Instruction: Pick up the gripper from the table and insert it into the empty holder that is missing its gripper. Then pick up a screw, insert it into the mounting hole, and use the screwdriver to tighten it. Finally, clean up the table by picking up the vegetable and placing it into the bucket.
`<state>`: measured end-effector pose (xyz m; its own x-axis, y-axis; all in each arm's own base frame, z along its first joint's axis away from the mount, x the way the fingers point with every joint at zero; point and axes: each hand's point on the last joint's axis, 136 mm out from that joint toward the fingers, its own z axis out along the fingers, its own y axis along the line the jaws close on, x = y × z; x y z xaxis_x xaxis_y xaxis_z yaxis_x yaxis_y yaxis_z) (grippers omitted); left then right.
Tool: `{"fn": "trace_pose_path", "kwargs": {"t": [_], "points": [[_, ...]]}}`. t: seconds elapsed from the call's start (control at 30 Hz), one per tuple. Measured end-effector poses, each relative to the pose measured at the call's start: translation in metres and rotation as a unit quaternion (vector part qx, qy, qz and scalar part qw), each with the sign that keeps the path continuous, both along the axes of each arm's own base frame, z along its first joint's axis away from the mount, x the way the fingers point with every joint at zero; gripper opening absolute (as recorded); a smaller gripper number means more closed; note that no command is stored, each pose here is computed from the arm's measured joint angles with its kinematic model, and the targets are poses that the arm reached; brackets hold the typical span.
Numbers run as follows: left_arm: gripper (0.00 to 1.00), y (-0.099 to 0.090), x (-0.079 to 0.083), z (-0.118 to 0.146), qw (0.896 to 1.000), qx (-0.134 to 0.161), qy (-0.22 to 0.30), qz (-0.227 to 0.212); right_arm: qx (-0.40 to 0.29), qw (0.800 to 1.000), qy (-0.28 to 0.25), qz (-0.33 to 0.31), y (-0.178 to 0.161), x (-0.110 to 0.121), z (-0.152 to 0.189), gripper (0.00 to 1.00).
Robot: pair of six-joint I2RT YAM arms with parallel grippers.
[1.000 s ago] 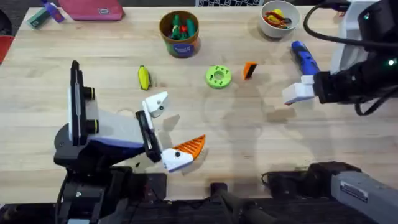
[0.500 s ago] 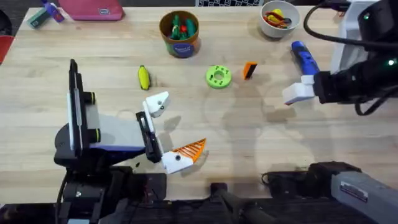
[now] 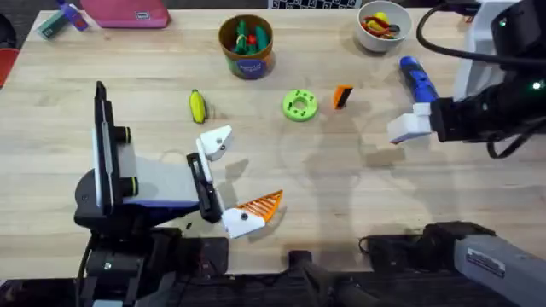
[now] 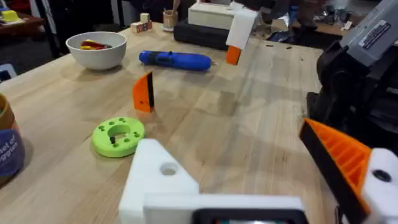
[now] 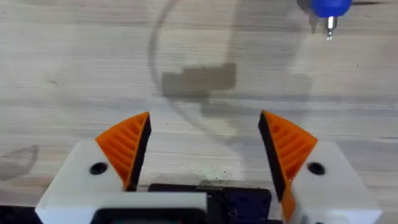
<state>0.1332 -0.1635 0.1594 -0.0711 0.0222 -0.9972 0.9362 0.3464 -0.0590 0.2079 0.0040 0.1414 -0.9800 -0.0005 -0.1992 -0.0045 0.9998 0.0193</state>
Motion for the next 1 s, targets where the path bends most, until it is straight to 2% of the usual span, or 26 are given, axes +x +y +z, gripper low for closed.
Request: {"fn": "trace_pose_path", "kwargs": {"t": [0.37, 0.73, 0.87, 1.0], "points": [[0.985, 0.0, 0.0, 0.0, 1.0, 0.0, 0.0, 0.0, 0.0, 1.0, 0.0, 0.0, 0.0, 0.0, 0.0, 0.991], [0.985, 0.0, 0.0, 0.0, 1.0, 0.0, 0.0, 0.0, -0.055, 0.998, -0.01, 0.021, -0.017, 0.005, 0.002, 0.991], [0.985, 0.0, 0.0, 0.0, 1.0, 0.0, 0.0, 0.0, -0.034, 0.999, -0.021, 0.025, -0.01, 0.01, 0.002, 0.992], [0.985, 0.0, 0.0, 0.0, 1.0, 0.0, 0.0, 0.0, 0.015, 0.999, 0.006, 0.049, 0.014, 0.011, 0.001, 0.991]]}}
